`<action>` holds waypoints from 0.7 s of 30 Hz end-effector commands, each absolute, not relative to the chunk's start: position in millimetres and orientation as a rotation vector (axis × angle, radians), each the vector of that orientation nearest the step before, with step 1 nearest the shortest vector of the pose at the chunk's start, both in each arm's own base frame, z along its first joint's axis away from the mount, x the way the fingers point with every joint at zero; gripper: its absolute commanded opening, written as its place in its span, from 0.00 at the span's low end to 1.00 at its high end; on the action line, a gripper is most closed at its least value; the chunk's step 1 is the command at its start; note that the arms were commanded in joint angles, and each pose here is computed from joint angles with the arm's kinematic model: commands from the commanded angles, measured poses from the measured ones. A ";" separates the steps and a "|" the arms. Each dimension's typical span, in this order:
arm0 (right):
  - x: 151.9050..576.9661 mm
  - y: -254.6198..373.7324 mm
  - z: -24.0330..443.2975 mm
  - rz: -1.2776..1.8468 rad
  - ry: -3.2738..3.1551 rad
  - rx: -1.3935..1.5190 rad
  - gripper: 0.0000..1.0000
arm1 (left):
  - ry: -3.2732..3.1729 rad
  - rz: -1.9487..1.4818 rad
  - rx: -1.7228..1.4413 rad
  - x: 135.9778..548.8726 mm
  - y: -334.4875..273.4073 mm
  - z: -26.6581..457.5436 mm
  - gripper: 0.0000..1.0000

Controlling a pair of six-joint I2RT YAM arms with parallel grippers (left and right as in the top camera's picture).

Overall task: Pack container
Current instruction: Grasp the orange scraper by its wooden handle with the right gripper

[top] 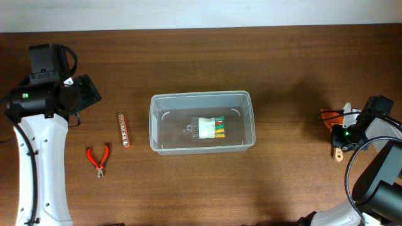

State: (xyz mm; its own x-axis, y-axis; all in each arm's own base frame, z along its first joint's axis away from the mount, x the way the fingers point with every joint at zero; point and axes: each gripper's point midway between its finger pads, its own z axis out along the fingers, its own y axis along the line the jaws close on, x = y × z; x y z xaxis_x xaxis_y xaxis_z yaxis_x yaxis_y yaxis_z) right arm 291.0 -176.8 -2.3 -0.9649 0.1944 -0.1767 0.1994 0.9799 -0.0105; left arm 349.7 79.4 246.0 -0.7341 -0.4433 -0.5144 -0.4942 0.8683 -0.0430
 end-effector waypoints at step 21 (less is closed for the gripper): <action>319.0 -149.8 28.2 0.065 2.936 0.185 0.04 | 2.490 0.139 -0.694 349.0 81.4 254.0 0.73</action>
